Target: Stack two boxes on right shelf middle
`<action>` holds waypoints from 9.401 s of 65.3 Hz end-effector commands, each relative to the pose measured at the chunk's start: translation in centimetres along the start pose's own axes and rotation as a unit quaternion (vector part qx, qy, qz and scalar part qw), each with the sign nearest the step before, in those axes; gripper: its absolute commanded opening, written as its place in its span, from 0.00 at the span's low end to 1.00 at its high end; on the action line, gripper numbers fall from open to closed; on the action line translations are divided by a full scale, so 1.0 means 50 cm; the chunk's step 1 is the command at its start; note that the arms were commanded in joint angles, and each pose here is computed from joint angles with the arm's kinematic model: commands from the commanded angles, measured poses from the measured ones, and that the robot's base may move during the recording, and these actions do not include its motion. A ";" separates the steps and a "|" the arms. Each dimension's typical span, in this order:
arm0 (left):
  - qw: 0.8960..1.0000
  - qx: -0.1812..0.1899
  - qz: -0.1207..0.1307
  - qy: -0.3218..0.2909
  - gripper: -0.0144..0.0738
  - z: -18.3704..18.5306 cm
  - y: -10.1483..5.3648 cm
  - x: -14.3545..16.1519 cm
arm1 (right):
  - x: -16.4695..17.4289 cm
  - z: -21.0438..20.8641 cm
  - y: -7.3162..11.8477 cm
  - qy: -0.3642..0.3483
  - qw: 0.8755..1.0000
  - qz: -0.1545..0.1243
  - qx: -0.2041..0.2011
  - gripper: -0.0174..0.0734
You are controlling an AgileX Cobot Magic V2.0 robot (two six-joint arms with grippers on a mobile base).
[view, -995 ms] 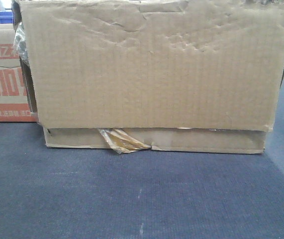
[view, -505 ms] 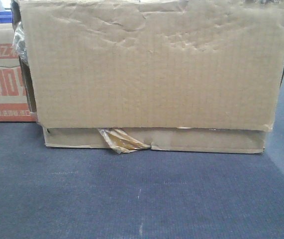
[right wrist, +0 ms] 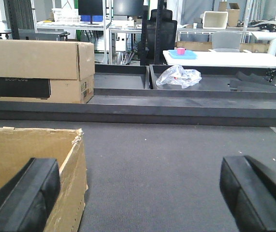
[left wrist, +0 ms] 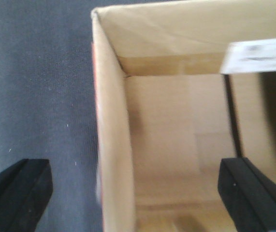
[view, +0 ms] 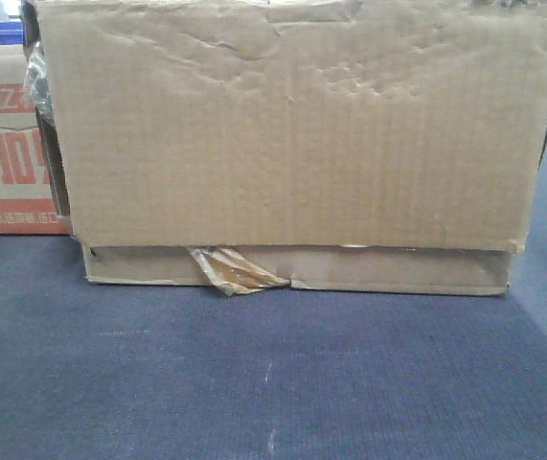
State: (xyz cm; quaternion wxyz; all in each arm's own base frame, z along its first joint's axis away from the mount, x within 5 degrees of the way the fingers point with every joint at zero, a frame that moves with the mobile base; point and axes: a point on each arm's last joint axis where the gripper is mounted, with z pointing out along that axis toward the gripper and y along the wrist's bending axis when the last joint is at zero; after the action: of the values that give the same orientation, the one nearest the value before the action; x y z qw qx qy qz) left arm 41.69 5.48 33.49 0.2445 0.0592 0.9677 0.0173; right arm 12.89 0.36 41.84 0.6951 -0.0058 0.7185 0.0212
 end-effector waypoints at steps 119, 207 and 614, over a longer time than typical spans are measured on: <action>0.938 -0.081 -0.105 -0.320 0.04 -0.440 -0.020 0.021 | 0.000 0.000 0.000 0.006 1.000 -0.004 0.000 0.82; 0.977 0.107 0.023 -0.183 0.04 -0.186 -0.455 -0.083 | 0.000 0.000 0.007 0.007 1.000 0.001 -0.013 0.82; 0.945 0.083 0.003 -0.317 0.04 -0.514 -0.246 0.013 | -0.227 0.255 0.125 0.160 0.975 -0.035 -0.148 0.02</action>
State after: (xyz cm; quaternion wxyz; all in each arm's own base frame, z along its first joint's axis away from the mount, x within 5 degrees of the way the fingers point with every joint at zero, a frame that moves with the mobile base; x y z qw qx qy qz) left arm 28.11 -7.41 54.07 0.5053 0.0890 0.8526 -0.0990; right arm 25.72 7.59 51.87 0.5223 -0.1431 0.8309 0.1282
